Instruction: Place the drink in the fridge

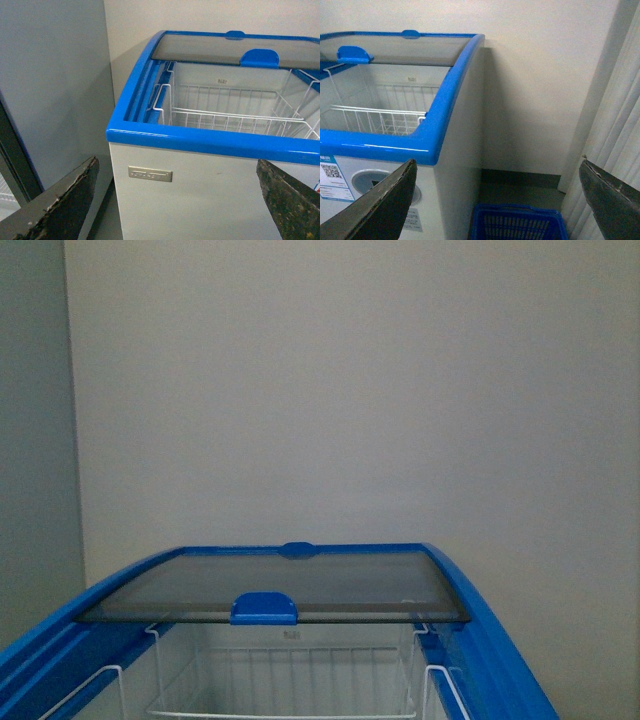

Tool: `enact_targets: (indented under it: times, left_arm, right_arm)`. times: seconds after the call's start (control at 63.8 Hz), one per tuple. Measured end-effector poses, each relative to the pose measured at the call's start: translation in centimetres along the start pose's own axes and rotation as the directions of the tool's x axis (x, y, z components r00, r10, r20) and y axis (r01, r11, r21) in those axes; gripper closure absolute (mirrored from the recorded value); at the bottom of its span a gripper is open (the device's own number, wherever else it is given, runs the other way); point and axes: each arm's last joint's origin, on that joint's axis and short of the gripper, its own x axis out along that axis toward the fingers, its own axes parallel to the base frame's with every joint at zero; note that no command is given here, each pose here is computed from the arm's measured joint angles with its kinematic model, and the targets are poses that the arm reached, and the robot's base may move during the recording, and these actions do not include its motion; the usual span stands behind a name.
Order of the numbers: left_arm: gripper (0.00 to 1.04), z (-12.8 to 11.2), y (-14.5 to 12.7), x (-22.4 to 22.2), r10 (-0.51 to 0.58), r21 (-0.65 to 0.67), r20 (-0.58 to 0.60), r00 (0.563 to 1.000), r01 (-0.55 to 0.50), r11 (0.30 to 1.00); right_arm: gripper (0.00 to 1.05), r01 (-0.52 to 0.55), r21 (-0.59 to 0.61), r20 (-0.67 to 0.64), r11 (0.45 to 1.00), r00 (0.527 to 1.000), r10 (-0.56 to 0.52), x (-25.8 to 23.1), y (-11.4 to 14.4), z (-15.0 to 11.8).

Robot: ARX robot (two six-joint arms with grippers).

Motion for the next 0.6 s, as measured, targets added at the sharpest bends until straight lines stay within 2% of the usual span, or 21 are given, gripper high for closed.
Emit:
enact_targets:
  times: [0.596]
  left_arm:
    - [0.08,0.0,0.0,0.0,0.0,0.0,0.0,1.0,0.0,1.0]
  right_arm:
    - [0.07,0.0,0.0,0.0,1.0,1.0,0.0,0.0,0.0,0.0]
